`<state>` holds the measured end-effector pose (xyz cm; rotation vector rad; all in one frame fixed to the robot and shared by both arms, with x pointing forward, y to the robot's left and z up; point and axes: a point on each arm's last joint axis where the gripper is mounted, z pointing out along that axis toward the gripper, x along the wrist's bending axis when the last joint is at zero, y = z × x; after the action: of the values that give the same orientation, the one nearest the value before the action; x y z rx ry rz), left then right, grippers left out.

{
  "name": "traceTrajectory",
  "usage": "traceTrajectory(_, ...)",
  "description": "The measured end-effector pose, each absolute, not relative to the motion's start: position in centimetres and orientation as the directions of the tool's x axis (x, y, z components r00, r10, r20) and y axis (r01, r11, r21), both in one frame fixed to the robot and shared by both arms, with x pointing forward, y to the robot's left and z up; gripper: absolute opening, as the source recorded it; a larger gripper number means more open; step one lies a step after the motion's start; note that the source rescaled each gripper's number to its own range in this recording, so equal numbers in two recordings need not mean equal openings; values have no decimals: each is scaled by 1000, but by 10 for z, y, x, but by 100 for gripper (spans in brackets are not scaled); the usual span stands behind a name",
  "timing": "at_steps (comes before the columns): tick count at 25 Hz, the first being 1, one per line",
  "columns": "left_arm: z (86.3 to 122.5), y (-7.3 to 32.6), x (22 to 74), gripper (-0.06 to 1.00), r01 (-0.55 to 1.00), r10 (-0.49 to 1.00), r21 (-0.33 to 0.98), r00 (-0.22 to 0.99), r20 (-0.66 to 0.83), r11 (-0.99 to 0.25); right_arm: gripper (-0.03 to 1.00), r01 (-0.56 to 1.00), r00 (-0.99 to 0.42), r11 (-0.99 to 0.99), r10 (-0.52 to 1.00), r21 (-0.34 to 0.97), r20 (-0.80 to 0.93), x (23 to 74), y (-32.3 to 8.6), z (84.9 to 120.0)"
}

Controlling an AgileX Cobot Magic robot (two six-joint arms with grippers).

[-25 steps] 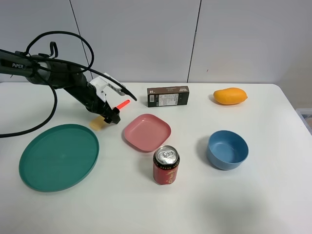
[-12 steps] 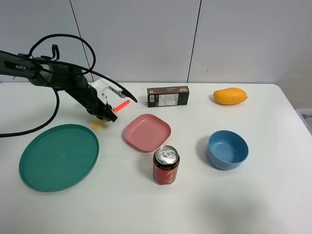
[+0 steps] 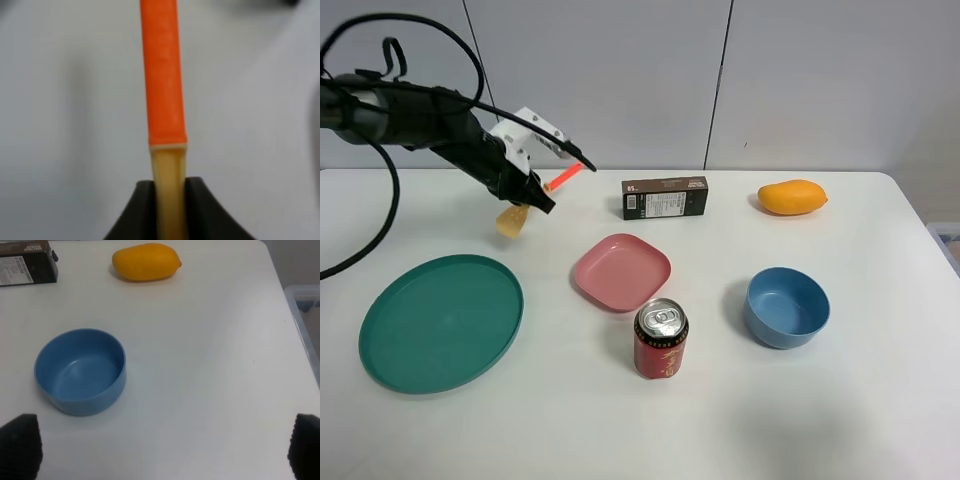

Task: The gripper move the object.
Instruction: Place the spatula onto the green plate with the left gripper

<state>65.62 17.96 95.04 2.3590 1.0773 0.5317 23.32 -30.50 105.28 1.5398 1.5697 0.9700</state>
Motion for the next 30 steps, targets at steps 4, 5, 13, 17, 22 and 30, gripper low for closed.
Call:
traceTrajectory(4, 991, 175, 644, 0, 572, 796, 630, 592, 127, -526, 100, 456, -26, 3, 1000, 890, 10, 233, -305, 1053)
traceTrajectory(5, 999, 174, 640, 0, 578, 798, 631, 592, 111, -517, 100, 456, -26, 3, 1000, 890, 10, 233, -305, 1053)
traceTrajectory(13, 1029, 160, 603, 0, 647, 781, 531, 623, 45, -547, 100, 456, -26, 3, 1000, 890, 10, 233, -305, 1053)
traceTrajectory(17, 1032, 157, 578, 0, 679, 802, 515, 596, 30, -524, 100, 456, -26, 3, 1000, 890, 10, 233, -305, 1053)
traceTrajectory(22, 1016, 172, 531, 0, 641, 820, 592, 569, 62, -489, 100, 456, -26, 3, 1000, 890, 10, 233, -305, 1053)
traceTrajectory(30, 981, 223, 476, 0, 681, 880, 600, 468, 83, -419, 100, 456, -26, 3, 1000, 890, 10, 233, -305, 1053)
